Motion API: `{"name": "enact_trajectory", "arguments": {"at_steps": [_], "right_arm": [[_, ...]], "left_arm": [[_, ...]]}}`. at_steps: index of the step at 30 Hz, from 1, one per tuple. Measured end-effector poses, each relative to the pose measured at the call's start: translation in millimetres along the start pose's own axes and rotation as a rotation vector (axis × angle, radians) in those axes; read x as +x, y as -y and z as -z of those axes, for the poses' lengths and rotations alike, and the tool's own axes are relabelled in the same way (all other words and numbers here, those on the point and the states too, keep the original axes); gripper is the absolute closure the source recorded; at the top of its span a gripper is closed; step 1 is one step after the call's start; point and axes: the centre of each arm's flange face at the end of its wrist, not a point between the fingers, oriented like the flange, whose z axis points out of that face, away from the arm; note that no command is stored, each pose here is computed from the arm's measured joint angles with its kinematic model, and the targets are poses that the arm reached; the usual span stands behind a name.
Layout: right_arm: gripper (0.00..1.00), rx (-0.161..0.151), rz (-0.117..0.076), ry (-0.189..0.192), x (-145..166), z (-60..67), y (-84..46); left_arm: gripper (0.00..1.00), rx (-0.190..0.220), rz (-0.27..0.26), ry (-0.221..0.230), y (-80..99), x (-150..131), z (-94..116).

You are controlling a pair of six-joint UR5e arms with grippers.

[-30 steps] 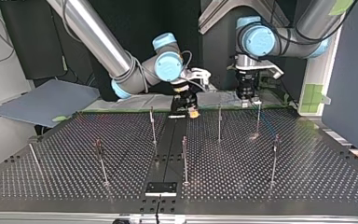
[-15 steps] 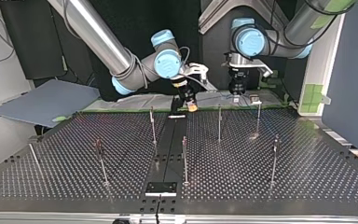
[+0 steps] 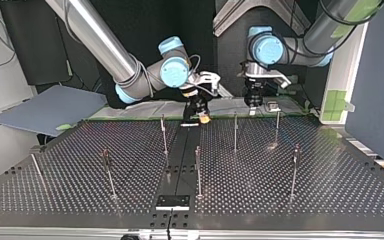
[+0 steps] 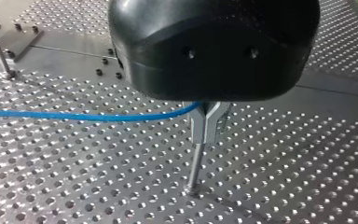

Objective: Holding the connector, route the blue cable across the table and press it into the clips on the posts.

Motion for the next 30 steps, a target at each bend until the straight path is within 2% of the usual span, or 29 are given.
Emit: {"name": "enact_trajectory", "arguments": {"at_steps": [8, 17, 21, 30], "right_arm": [[1.00, -0.001, -0.004, 0.009, -11, -5.5, -5.3], [1.00, -0.013, -0.010, 0.003, -9, -8.8, -15.6], [1.00, -0.020, -0.012, -0.004, -9, -10.8, -21.1], [1.00, -0.031, -0.024, -0.032, -5, -15.7, -32.4]], "left_arm": [[1.00, 0.000, 0.020, 0.005, -6.1, -3, -6], [1.00, 0.008, 0.034, -0.037, -11.3, 25, -12], [1.00, 0.009, 0.045, -0.018, -11.6, 27, -18], [1.00, 0.011, 0.046, 0.018, -11.7, 13, -38]]}}
